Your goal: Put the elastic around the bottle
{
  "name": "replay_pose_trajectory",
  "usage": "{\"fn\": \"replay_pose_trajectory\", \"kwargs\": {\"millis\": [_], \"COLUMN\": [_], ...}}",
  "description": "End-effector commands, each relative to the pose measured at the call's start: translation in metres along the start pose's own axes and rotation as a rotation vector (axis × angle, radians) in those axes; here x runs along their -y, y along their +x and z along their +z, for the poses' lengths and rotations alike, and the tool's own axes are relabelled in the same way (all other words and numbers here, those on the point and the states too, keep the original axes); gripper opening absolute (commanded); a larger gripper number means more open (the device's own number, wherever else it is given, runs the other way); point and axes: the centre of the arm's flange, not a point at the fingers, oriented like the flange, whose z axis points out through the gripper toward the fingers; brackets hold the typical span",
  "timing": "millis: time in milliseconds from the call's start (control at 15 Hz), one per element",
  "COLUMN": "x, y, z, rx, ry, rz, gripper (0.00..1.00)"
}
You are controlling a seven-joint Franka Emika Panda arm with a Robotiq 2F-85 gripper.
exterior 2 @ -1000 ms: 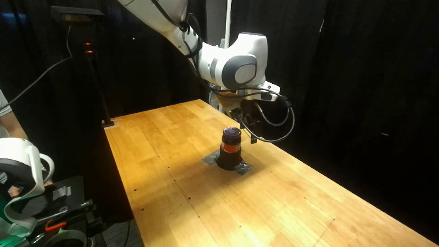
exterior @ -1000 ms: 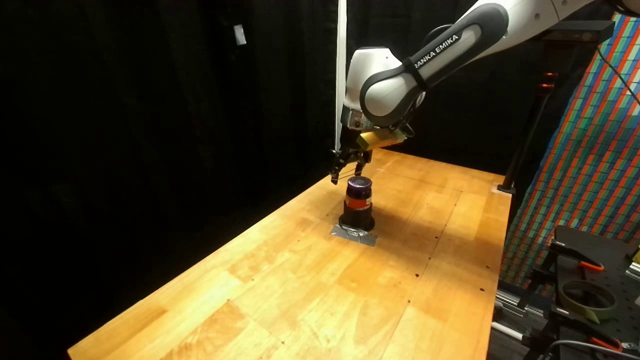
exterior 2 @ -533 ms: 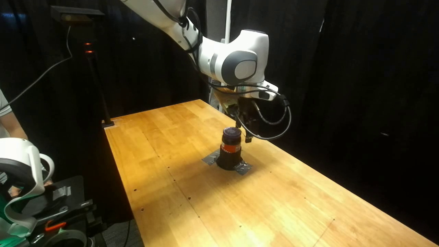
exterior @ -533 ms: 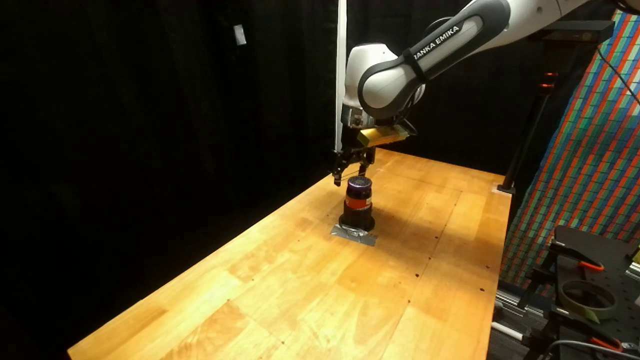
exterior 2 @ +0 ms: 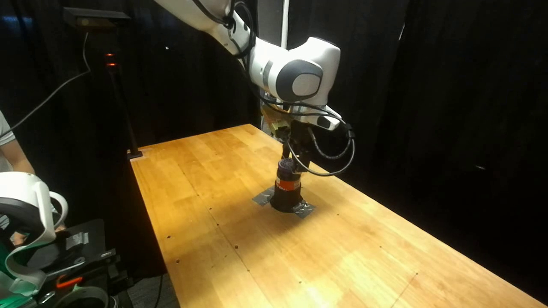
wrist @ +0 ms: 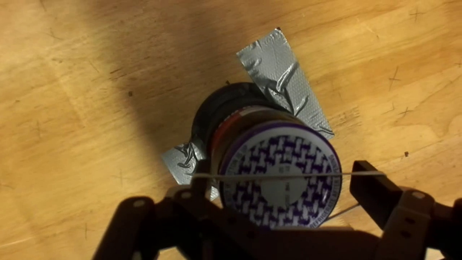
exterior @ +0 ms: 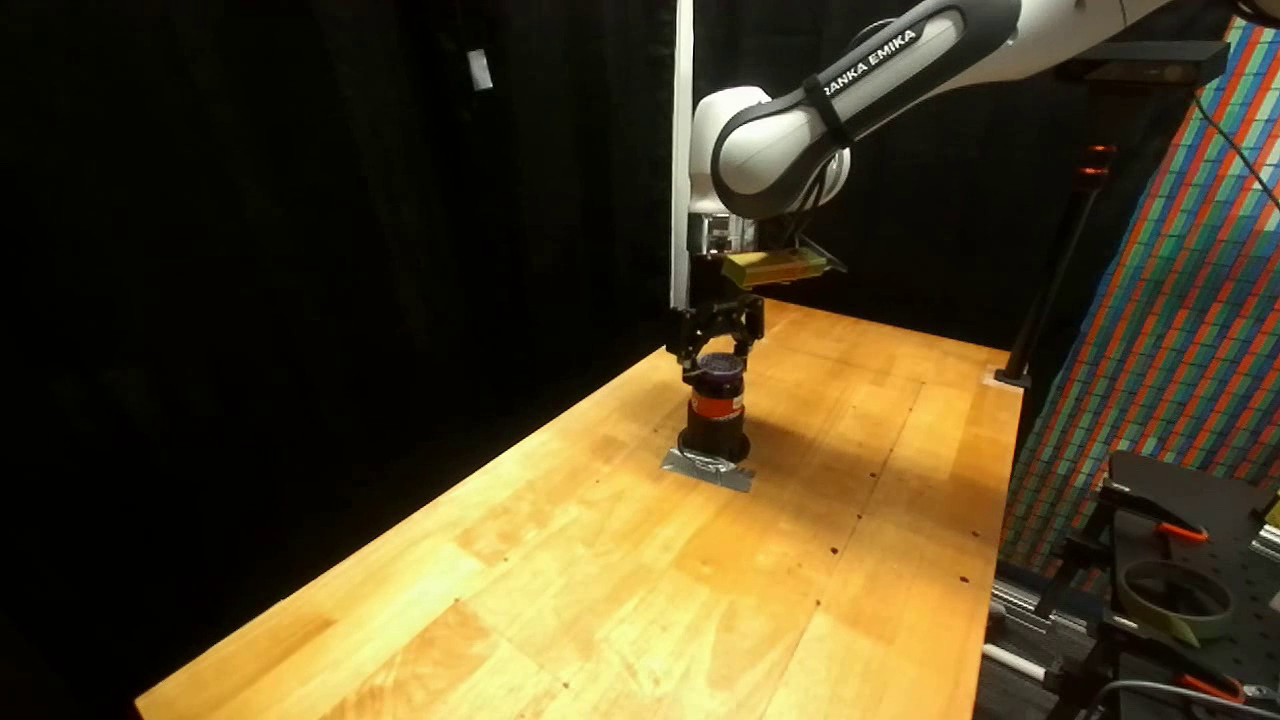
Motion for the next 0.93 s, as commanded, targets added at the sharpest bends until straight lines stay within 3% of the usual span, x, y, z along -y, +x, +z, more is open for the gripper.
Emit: {"fn": "replay_pose_trajectory", "kwargs": {"millis": [0, 333, 867], "x": [-0.005, -0.012, -0.020], "y": [0.001, -0.005, -0.053], "z": [0.004, 0.016, 0.007], "rx": [0.015, -0.003, 0.033], "ry": [0.039, 0.057, 0.098], "rz": [-0.001, -0.018, -0.077], "gripper": [1.00, 1.00, 1.00]}}
